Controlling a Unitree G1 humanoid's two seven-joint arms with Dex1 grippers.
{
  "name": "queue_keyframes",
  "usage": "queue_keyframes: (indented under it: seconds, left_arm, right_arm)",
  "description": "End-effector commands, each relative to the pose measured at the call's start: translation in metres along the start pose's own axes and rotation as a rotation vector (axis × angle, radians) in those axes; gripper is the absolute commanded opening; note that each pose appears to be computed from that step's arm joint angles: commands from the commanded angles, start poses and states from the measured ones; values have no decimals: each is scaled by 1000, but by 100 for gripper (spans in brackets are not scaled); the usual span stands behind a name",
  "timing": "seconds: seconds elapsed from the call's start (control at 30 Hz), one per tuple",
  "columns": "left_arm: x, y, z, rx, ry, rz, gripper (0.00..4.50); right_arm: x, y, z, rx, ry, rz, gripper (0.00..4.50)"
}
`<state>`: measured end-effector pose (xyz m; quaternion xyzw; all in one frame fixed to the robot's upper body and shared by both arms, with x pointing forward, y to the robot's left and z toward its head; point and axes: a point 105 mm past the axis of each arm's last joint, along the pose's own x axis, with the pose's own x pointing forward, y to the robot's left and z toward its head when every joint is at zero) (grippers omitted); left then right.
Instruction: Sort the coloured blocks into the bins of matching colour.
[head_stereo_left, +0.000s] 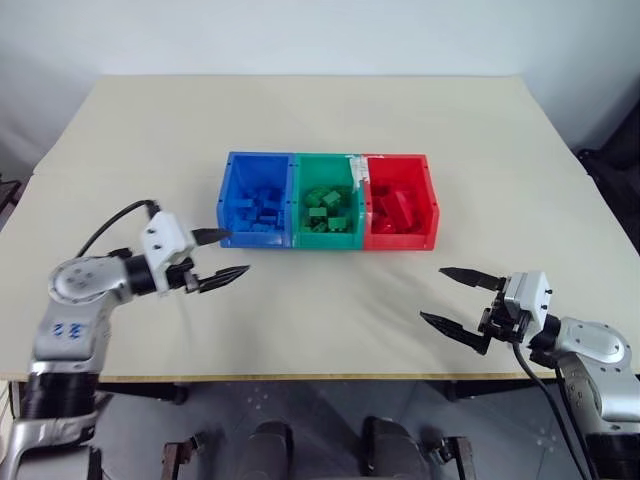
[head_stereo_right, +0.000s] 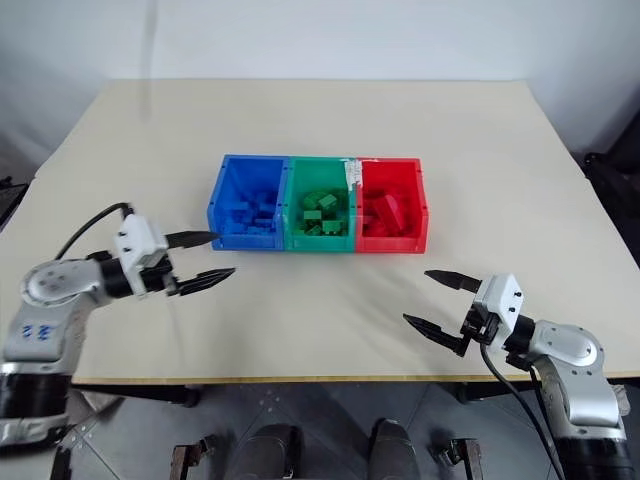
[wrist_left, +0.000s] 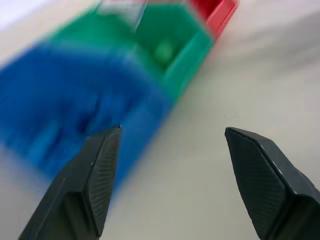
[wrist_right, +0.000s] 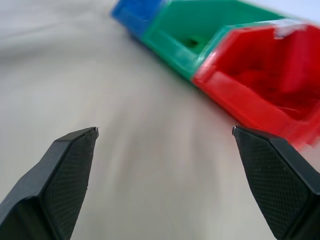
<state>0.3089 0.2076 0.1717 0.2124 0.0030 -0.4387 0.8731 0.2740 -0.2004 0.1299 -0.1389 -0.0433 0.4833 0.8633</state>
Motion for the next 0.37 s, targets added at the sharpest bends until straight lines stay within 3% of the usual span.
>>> queue_keyframes:
  seconds: [0.03, 0.37]
  left_arm:
    - [-32, 0, 0, 7, 11, 117, 351]
    - [-22, -5, 8, 23, -23, 222, 351]
  right_arm:
    - [2, -10, 0, -50, 2, 68, 450]
    - [20, -40, 9, -103, -16, 65, 450]
